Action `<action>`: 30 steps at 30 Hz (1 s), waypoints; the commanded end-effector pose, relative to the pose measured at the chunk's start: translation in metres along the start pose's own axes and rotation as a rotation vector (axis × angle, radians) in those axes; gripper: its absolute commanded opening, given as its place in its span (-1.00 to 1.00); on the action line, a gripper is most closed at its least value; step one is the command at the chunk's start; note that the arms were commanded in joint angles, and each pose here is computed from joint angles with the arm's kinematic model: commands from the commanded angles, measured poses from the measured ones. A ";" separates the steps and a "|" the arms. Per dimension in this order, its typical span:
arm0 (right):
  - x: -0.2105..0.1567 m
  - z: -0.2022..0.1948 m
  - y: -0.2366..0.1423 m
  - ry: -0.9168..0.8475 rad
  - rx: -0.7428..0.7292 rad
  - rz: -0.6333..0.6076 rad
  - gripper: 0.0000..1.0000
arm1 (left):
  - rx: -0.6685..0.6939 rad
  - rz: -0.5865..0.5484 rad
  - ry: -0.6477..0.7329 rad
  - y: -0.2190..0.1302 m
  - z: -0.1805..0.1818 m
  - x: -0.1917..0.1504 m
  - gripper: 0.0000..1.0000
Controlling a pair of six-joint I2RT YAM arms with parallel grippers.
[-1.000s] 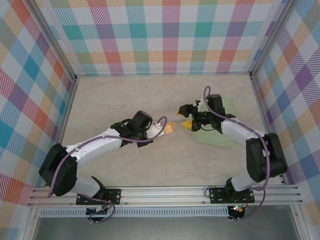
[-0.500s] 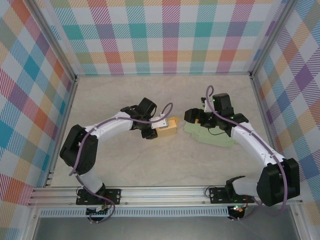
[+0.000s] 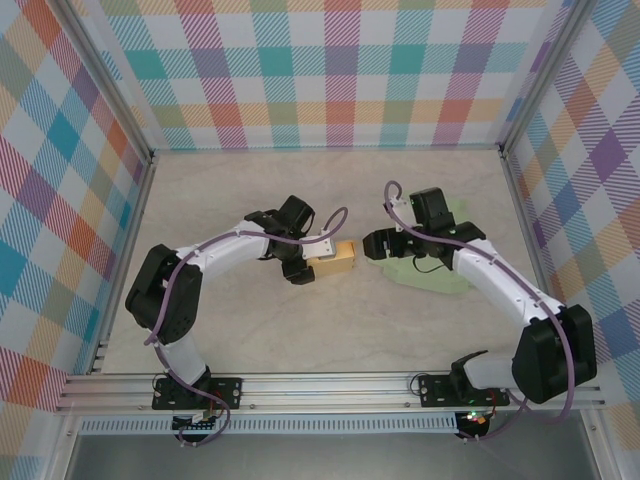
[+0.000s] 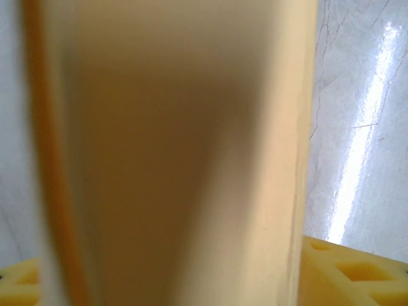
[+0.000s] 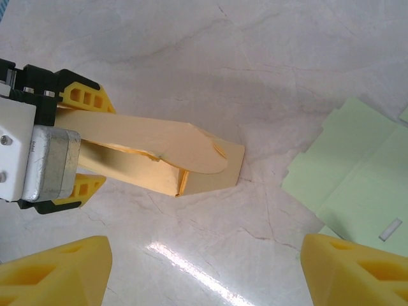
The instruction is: Fold the paper box
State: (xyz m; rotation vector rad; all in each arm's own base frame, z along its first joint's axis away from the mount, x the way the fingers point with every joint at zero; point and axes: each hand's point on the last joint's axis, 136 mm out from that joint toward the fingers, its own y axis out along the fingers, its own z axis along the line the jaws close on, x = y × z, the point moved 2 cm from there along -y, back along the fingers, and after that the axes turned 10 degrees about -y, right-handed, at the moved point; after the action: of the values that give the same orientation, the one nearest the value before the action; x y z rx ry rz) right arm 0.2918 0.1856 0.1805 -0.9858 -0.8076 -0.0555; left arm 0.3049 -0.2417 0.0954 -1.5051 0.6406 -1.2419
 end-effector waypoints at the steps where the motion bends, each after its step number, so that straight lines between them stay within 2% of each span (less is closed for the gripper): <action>1: 0.009 0.006 0.003 -0.083 0.030 -0.006 0.51 | 0.000 -0.021 -0.007 -0.014 -0.004 0.000 0.33; 6: 0.010 0.010 0.013 -0.157 0.050 0.012 0.50 | 0.010 -0.020 -0.013 -0.015 -0.002 -0.001 0.34; 21: 0.030 -0.004 0.053 -0.337 -0.035 0.033 0.53 | 0.026 -0.034 -0.005 -0.019 0.003 0.006 0.29; 24: 0.035 -0.002 0.057 -0.351 -0.019 0.024 0.44 | 0.029 -0.043 -0.006 -0.021 0.004 0.009 0.28; 30: 0.038 0.007 0.060 -0.354 0.032 0.028 0.03 | 0.034 -0.050 -0.015 -0.022 0.006 0.011 0.26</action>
State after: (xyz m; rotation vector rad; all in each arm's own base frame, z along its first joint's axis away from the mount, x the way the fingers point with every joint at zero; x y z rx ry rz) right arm 0.3384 0.2263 0.1534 -1.0425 -1.0726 0.1469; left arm 0.3061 -0.2418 0.1039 -1.5025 0.6132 -1.2568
